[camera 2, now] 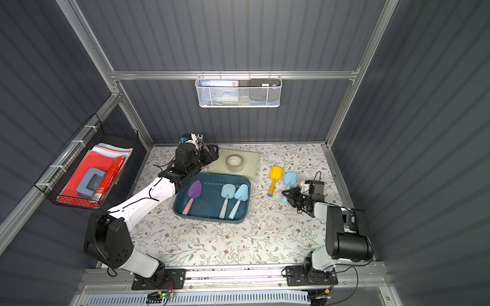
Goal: Take the shovel out of the storage box
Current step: Place the shovel at the center of the board.
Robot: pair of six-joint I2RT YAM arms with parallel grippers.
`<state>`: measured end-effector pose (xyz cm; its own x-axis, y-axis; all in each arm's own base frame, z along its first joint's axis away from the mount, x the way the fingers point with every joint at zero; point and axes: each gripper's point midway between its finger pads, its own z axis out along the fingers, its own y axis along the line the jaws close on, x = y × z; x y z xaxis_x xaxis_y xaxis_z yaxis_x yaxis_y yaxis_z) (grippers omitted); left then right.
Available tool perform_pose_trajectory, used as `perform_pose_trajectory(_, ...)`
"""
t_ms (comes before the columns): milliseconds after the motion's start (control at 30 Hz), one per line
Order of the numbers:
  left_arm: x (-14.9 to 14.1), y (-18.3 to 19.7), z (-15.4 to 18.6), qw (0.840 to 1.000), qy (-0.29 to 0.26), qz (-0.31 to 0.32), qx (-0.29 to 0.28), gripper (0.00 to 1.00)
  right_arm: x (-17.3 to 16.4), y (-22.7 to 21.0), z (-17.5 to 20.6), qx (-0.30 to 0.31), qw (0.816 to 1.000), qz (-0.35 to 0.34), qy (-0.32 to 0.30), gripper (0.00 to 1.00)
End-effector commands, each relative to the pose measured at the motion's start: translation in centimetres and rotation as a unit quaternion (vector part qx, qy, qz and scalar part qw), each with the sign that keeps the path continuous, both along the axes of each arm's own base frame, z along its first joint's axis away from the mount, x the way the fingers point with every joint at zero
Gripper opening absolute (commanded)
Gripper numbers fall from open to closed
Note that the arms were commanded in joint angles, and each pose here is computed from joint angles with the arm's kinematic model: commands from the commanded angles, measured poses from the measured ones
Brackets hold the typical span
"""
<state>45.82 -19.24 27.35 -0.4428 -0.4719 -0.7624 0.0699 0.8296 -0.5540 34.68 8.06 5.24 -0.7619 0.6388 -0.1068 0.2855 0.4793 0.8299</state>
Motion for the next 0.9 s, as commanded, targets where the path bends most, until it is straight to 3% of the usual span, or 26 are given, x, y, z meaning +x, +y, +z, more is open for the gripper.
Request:
perform_pose_trajectory(0, 0.1, -0.1, -1.2, 1.0, 0.016, -0.003, 0.001, 0.99, 2.1, 0.0, 0.8, 0.014, 0.999, 0.001, -0.03, 0.12)
perform_pose_trajectory(400, -0.2, 0.1, -1.9, 1.0, 0.024, -0.002, 0.012, 0.99, 2.1, -0.2, -0.7, 0.005, 1.0, 0.003, 0.008, 0.57)
perform_pose_trajectory(567, -0.2, -0.2, -2.2, 0.999, 0.029, -0.011, 0.014, 0.99, 0.4, -1.9, -1.5, -0.065, 0.994, -0.014, 0.087, 0.58)
perform_pose_trajectory(700, -0.1, 0.4, -2.6, 0.998, 0.041, -0.003, 0.041, 0.99, -2.4, -6.4, -0.6, -0.193, 0.966, -0.08, 0.154, 0.58)
perform_pose_trajectory(800, -0.3, 2.4, -4.2, 0.992, 0.067, 0.035, 0.1, 0.99, -3.8, -9.2, 1.8, -0.257, 0.944, -0.144, 0.151, 0.58)
perform_pose_trajectory(867, -0.6, 4.2, -5.4, 0.984, 0.086, 0.069, 0.143, 0.97, -3.8, -9.6, 4.3, -0.258, 0.944, -0.172, 0.113, 0.58)
